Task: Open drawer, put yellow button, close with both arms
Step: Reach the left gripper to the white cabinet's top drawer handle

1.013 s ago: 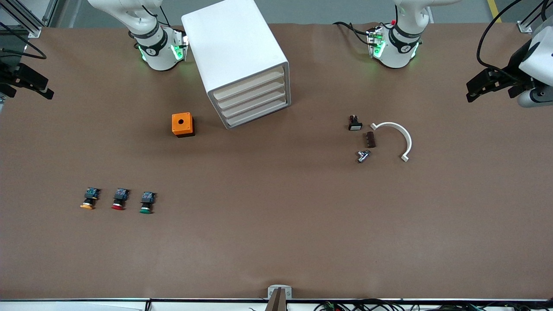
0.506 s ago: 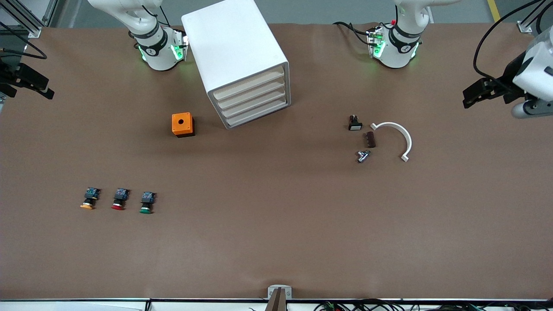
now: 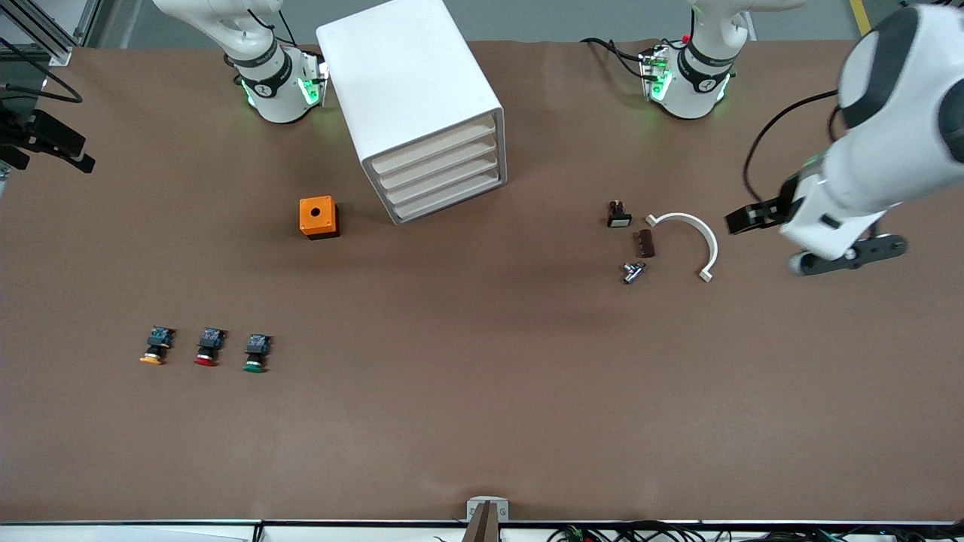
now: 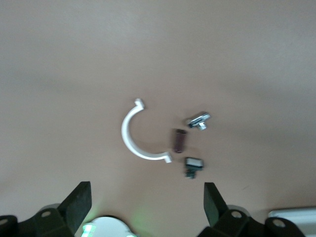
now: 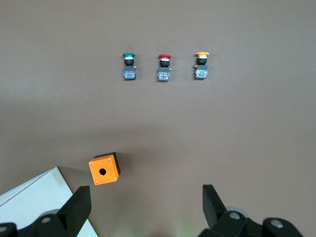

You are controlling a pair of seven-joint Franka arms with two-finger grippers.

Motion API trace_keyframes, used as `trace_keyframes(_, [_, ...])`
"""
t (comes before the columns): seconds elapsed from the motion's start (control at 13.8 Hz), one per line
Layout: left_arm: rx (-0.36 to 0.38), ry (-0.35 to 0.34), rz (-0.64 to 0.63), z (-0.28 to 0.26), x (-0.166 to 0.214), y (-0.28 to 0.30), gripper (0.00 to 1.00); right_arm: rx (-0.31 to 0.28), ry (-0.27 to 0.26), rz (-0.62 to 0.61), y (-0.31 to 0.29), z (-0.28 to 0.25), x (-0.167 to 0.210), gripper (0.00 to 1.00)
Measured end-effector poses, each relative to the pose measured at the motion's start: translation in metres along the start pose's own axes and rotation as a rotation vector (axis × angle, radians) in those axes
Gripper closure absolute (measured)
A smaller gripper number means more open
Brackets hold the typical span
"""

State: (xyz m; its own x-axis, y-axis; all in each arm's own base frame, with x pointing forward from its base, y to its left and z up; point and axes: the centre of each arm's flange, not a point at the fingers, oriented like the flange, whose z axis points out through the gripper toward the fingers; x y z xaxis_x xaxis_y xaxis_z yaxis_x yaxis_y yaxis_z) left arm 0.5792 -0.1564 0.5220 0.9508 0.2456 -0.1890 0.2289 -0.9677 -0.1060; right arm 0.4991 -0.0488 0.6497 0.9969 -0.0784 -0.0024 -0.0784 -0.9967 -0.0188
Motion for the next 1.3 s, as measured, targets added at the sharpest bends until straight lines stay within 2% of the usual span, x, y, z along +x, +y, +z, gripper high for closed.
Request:
trace_keyframes(0.22, [-0.055,-0.047,-0.134,0.039,0.003,0.059,0.00,0.000,0.002,0.000,0.000,0.000,0.000,0.00])
trace_keyframes(0.51, [-0.129,-0.128,-0.308,0.087,0.022,0.093,0.00,0.000,0.003,0.000,0.000,0.000,0.000,0.00])
trace_keyframes(0.72, [-0.097,-0.180,-0.428,0.131,0.017,0.135,0.00,0.000,0.003,0.000,0.000,-0.001,0.000,0.00])
trace_keyframes(1.16, [-0.035,-0.261,-0.771,0.193,-0.008,0.222,0.00,-0.001,0.013,-0.001,0.000,-0.004,0.000,0.00])
trace_keyframes(1.3, [-0.008,-0.342,-0.944,0.207,-0.027,0.246,0.00,-0.001,0.034,-0.001,0.000,-0.013,0.001,0.00])
